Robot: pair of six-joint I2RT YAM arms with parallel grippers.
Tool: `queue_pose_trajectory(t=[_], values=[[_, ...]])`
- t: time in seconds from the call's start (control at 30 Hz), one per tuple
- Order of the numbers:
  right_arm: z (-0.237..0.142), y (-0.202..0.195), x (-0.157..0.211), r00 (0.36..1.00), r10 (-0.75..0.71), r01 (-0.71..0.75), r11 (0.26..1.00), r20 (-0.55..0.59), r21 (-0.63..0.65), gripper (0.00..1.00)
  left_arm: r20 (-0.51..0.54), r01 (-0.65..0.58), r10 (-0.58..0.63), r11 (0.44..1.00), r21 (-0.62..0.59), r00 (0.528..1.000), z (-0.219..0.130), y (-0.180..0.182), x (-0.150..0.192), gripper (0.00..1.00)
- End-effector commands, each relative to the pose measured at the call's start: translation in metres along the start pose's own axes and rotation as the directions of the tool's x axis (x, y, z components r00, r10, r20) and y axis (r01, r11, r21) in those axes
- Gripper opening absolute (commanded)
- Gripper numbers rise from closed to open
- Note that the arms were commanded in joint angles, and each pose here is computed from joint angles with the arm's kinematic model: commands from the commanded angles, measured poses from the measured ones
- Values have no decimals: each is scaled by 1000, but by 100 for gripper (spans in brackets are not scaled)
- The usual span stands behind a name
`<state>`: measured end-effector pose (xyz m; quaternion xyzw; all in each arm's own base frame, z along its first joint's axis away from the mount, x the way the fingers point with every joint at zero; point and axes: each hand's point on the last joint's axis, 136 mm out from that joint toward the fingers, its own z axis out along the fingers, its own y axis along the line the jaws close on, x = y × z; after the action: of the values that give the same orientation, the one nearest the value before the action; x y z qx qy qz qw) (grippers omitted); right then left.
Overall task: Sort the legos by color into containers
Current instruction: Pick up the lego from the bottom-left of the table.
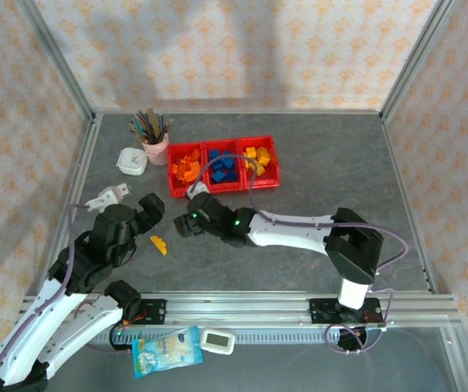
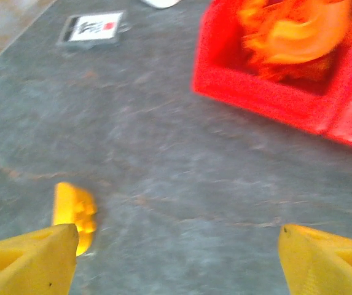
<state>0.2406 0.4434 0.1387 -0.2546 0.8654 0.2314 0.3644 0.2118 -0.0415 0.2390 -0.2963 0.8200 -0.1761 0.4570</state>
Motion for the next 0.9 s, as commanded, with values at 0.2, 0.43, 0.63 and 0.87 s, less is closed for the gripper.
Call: queue_pose_trajectory(t=[0.2,0.43,0.63,0.87], values=[[54,76,44,992,-106,98,989,-73,-115,85,65,61,-54,992,-108,996,-22,35,-12,99],[97,74,59,983,-147,144,989,-106,-36,77,71,71,-63,992,-106,995,-22,37,-12,99],[112,74,62,978,-171,171,985,-118,-14,54,74,67,-59,992,-104,996,-20,35,-12,99],[90,72,38,984,-159,160,987,-74,0,26,68,63,-58,995,-76,996,-18,28,-12,99]])
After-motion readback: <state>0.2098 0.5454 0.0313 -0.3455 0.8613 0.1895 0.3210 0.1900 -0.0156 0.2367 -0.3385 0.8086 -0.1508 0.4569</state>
